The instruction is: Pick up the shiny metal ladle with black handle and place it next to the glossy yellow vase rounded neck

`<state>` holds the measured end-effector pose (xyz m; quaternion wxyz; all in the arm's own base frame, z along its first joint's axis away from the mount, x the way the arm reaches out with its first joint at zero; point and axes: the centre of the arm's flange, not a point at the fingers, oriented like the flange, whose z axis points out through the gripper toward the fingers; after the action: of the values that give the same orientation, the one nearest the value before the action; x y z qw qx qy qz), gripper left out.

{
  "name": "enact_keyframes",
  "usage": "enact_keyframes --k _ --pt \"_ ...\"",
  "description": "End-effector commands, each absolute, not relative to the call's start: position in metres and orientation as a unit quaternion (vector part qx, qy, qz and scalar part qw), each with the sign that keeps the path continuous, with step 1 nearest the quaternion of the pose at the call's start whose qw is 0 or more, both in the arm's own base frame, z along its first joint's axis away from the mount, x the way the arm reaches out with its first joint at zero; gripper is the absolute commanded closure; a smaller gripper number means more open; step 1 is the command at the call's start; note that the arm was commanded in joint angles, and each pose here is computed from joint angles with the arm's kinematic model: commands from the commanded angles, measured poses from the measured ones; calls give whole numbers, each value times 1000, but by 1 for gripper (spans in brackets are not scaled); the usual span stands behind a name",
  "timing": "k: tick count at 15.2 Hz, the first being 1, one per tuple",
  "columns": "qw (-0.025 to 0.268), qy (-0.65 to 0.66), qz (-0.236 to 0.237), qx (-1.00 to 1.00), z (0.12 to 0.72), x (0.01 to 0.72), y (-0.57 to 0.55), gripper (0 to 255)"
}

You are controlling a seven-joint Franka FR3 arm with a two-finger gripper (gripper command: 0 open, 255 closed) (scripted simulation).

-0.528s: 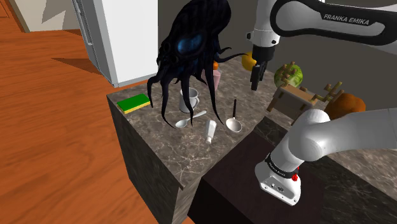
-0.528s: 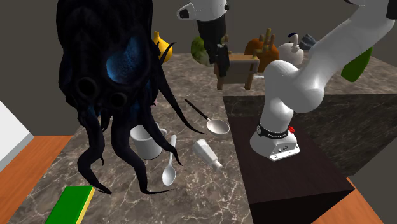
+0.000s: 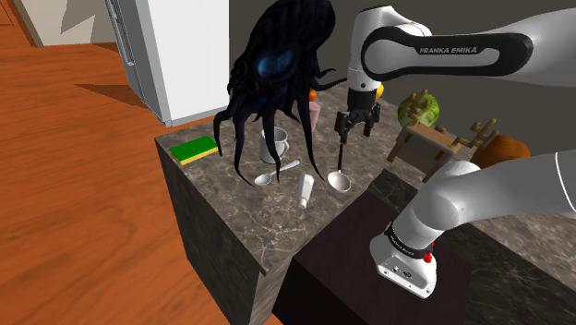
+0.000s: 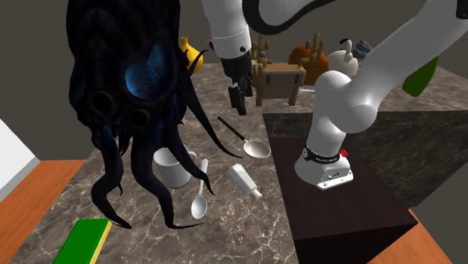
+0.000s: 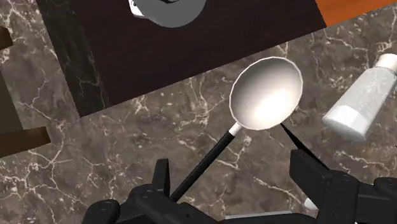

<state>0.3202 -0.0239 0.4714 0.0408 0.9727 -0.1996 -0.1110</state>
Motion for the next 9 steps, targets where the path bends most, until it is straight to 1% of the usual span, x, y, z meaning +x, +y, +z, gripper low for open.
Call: enact_keyframes --k 1,6,7,9 --pt "42 -298 -108 948 447 330 -31 0" --pt "43 -512 -98 852 388 345 -58 0" --pt "43 -534 -97 839 381 346 -61 0" --pt "43 -534 -97 839 371 344 -61 0"
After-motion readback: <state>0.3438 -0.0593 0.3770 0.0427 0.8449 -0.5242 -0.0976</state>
